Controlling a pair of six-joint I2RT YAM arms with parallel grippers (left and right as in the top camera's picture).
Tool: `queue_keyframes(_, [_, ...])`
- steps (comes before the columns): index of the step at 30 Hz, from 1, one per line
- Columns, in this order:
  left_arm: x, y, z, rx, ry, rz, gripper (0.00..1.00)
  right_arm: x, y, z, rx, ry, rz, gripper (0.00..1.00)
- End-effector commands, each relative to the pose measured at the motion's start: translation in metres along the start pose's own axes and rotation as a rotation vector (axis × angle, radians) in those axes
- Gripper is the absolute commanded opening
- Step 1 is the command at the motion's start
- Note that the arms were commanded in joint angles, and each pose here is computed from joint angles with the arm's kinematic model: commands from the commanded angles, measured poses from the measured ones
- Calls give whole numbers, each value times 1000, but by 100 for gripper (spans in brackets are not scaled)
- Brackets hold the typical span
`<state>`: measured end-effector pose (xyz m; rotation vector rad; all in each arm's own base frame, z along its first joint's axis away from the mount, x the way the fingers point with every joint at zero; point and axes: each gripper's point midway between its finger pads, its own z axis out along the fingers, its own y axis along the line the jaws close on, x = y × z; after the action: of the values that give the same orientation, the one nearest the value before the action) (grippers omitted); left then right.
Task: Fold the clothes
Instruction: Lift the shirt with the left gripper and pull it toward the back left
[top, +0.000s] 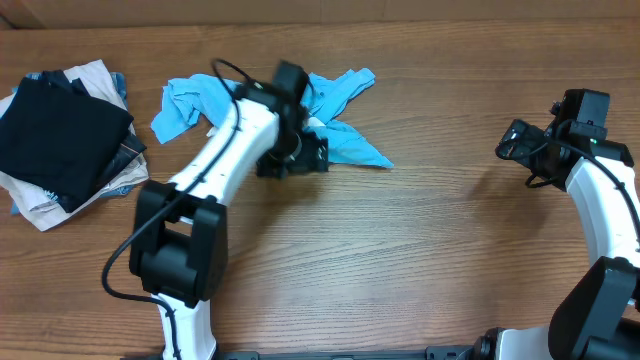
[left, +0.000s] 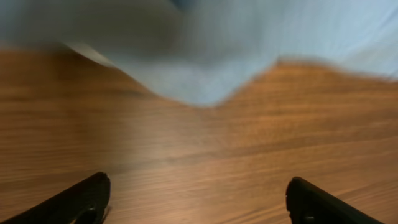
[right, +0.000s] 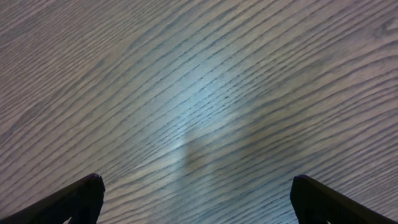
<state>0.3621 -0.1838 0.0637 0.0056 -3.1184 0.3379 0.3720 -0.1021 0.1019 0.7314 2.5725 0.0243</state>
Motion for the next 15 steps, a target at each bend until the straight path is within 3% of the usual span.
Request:
queue_keyframes(1, [8,3,28,-13,7,-90,87,-14,4,-14,-21,-52,6,100])
queue_keyframes(7, [-23,3,42,-17,-156,-101,82,-14,5,-14,-21,-53,6,100])
queue_keyframes(15, [-48,-5,37,11,-263,-87,55,-15,5,-14,-22,-55,6,100])
